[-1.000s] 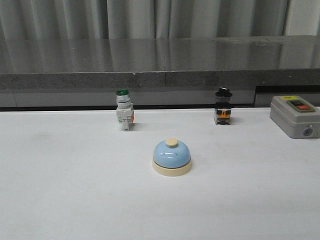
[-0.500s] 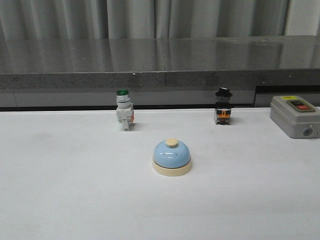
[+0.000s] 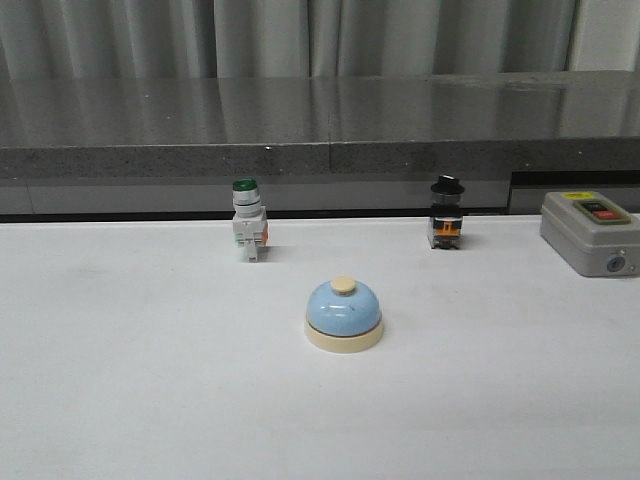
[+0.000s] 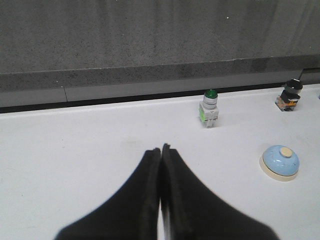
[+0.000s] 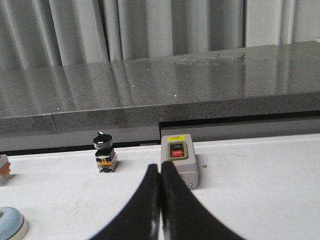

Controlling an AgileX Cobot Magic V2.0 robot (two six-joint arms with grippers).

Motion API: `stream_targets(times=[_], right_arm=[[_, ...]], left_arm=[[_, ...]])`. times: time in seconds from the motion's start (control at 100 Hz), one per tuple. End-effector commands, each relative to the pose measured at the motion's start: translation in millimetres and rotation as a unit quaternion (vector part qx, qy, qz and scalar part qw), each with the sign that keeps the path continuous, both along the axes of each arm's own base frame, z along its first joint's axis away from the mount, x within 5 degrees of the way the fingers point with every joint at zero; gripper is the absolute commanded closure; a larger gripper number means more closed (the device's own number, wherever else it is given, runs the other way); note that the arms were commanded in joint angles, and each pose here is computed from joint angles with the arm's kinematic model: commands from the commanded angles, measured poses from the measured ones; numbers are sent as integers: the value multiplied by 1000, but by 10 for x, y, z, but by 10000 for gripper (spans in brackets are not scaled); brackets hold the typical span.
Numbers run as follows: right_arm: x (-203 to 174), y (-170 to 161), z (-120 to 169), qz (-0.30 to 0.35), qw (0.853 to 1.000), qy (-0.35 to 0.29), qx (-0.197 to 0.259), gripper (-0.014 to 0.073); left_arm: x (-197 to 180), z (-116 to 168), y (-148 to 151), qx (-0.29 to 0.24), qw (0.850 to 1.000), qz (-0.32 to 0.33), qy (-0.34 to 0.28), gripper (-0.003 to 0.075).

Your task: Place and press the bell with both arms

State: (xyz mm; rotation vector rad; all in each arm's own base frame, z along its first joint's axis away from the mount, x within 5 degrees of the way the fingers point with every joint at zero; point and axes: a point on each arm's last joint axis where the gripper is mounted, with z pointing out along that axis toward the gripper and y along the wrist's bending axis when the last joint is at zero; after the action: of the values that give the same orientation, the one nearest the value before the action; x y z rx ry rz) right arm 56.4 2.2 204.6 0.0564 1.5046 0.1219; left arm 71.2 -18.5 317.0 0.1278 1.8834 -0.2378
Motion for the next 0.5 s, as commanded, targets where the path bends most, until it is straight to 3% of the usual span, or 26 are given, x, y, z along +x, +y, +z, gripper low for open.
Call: stream_targets(times=[0.0,0.29,0.49], right_arm=[[-32,-1,127,-1,998,-55,-1,655],[-32,-1,127,-1,998,-55,-1,655],[-32,-1,127,-1,998,-55,-1,655]], left_arm=[[38,126,8,-16,998,10,-57,741],[118,-288,40,12,992,27,-122,741],[14,-634,64,18,980,31,-196,741]])
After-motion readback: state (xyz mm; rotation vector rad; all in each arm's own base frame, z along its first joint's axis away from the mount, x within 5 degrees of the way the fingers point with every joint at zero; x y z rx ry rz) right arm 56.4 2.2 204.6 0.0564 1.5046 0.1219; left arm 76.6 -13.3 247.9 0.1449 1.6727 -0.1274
